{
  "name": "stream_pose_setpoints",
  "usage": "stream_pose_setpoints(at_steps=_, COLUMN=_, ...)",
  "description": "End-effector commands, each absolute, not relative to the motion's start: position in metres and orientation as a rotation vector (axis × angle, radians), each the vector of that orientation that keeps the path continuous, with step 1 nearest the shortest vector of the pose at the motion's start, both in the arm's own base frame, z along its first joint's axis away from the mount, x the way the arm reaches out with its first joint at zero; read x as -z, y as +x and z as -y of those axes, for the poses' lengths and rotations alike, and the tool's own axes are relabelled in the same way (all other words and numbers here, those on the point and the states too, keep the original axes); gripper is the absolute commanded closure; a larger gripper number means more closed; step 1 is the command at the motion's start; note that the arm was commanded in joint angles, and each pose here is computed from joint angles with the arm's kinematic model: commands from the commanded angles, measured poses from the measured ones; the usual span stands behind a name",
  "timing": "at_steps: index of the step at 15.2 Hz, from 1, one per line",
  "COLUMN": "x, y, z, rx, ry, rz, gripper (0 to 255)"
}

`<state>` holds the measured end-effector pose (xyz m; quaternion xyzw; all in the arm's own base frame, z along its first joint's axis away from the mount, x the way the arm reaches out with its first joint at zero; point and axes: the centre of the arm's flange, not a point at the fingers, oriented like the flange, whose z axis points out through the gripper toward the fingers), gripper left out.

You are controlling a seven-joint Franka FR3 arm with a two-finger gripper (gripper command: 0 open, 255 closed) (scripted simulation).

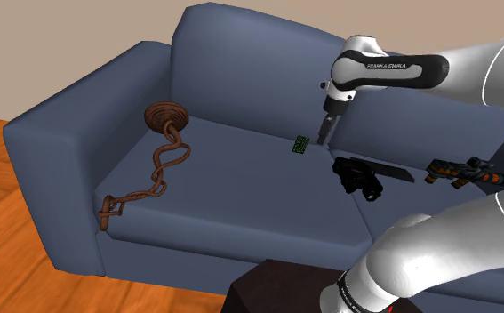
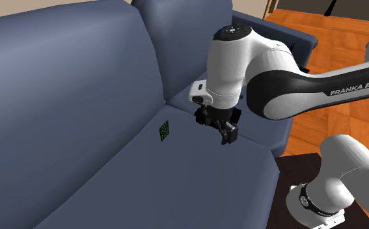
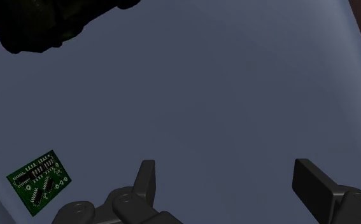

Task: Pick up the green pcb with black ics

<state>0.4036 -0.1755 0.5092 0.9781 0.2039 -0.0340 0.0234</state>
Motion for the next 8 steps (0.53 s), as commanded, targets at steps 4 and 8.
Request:
stream_pose_setpoints(at_steps=4, x=-0.481, y=0.443, z=0.226, rx=0.134, ry=2.994, rz=-0.777, gripper=0)
stream_pose_setpoints(at_steps=8, x=-0.458, y=0.476, z=0.261, rx=0.157, ry=2.964, rz=-0.889, gripper=0)
